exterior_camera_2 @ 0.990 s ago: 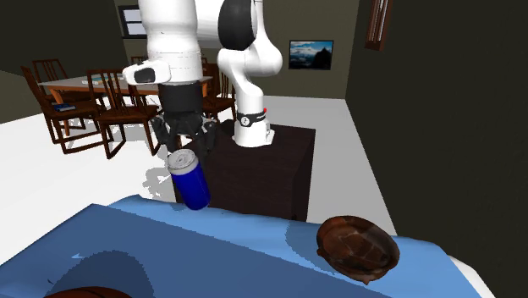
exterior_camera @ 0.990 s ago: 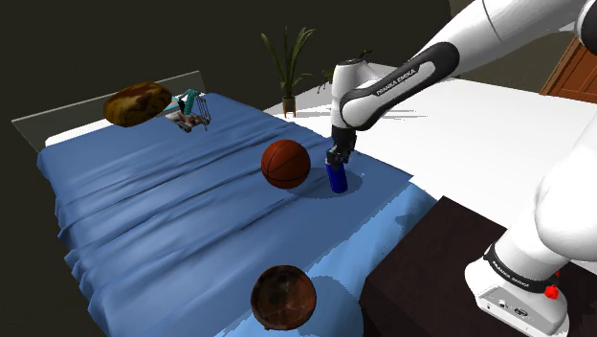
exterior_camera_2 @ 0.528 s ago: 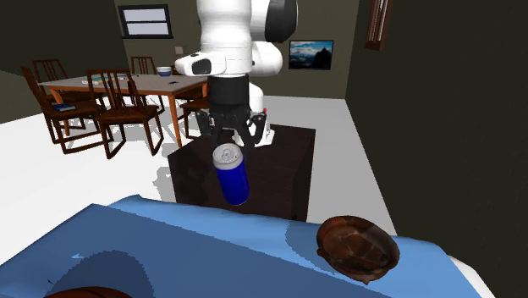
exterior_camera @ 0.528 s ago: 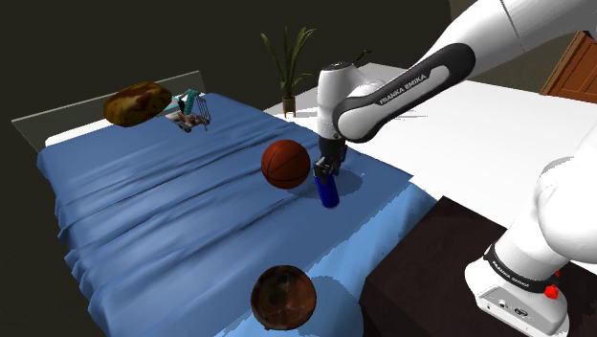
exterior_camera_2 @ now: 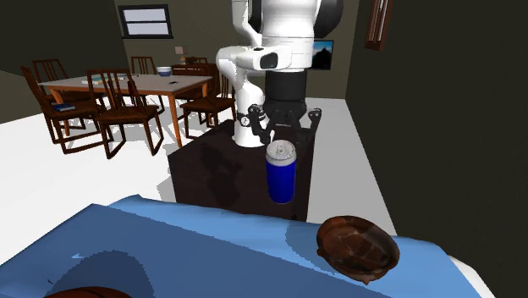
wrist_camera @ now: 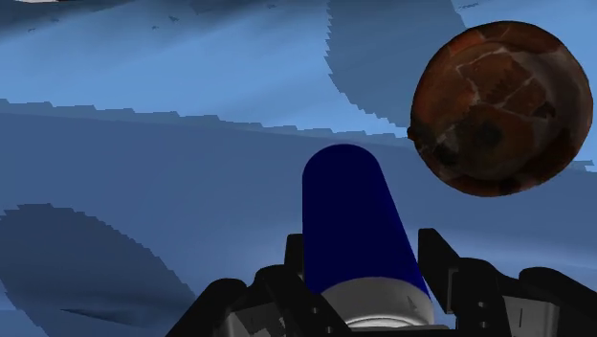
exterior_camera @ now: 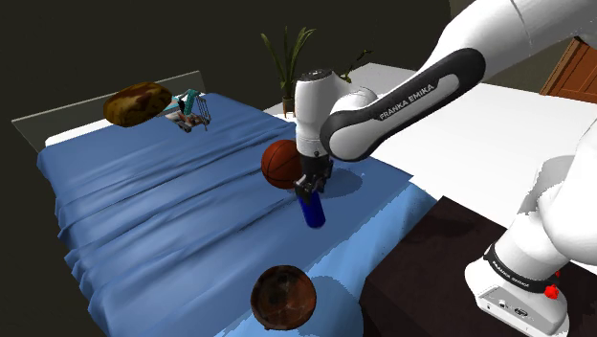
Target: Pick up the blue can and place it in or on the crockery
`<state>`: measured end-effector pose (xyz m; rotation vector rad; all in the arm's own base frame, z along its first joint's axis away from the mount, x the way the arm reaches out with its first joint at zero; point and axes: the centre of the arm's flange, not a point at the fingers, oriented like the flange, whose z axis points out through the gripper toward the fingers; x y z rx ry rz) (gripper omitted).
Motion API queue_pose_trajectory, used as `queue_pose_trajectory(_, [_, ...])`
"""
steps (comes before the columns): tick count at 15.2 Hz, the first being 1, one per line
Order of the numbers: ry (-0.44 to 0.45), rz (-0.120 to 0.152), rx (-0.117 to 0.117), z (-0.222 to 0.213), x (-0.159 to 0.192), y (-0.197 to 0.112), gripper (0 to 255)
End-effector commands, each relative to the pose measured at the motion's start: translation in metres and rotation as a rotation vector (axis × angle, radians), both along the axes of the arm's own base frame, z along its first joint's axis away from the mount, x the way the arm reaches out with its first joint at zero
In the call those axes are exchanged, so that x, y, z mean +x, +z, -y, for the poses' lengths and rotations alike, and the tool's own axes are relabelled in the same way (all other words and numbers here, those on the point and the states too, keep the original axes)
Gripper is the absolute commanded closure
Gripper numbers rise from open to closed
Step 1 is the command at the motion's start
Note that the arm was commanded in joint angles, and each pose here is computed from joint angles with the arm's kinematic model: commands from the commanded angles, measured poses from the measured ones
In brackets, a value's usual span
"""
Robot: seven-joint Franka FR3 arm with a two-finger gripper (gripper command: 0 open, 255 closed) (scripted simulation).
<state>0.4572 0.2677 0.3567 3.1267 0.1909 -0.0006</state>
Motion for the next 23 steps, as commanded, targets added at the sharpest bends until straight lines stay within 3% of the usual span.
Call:
queue_pose_trajectory(1, [-0.002, 0.000, 0.000, -0.026, -0.008, 0.002, 255])
queue_pose_trajectory(14, [-0.002, 0.000, 0.000, -0.186, -0.059, 0.019, 255])
queue_pose_trajectory(23, [-0.002, 0.000, 0.000, -0.186, -0.059, -0.029, 255])
